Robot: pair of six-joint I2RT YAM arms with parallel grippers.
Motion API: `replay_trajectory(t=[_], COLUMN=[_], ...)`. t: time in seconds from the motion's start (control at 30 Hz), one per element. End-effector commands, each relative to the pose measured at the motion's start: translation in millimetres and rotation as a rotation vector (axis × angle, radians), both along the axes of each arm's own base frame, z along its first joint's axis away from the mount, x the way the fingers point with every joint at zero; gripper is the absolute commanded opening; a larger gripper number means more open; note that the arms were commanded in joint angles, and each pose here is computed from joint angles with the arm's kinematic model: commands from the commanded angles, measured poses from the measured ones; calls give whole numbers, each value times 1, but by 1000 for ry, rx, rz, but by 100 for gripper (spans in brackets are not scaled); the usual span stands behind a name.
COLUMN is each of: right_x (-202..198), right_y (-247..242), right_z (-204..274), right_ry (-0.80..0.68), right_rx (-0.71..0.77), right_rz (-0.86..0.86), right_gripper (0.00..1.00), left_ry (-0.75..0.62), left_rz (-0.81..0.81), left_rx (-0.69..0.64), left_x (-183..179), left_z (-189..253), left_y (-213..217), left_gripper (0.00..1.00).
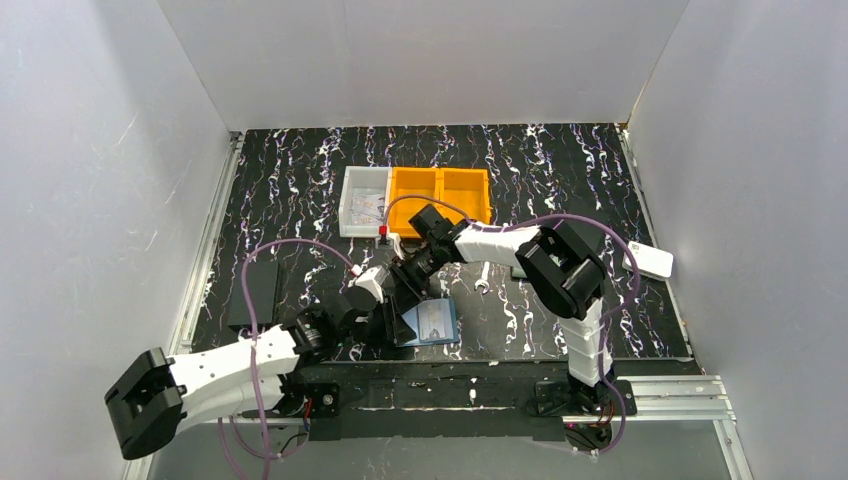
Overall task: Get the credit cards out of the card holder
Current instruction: Open the card holder at the center of the board, then remove the credit card from the card holder.
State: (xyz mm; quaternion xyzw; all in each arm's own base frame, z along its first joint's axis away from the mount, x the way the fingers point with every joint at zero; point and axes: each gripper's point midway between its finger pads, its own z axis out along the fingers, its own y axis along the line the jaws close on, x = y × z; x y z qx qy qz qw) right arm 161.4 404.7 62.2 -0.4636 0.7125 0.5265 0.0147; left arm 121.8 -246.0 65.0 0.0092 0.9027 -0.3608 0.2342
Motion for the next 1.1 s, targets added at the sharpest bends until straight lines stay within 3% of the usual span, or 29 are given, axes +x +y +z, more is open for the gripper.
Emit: replay_trajectory(t=[0.0, 0.17, 0.3, 0.43, 0.7, 1.07], right_x=[0, 6, 29, 22, 10, 11], right_y=[-7, -29, -61, -86, -103, -96], right_z=[42, 57, 71, 60, 31, 20], right_ry=[-75, -124, -203, -229, -53, 62], right_rx=[110, 139, 137, 66, -67, -58], right_rz=[62, 42, -91, -194, -452, -531], right_gripper=[56, 56, 57, 57, 54, 44], left_ry=[-60, -61, -42, -35, 10, 21], left_rz=[32, 75, 95, 89, 116, 137], left_rx=[-12, 18, 9, -5, 13, 1], left_x=[19, 31, 36, 38, 37, 36], left_z=[6, -9, -18, -18, -33, -37], left_y=[-10, -10, -16, -23, -21, -19], left_gripper=[29, 28, 28, 29, 31, 34])
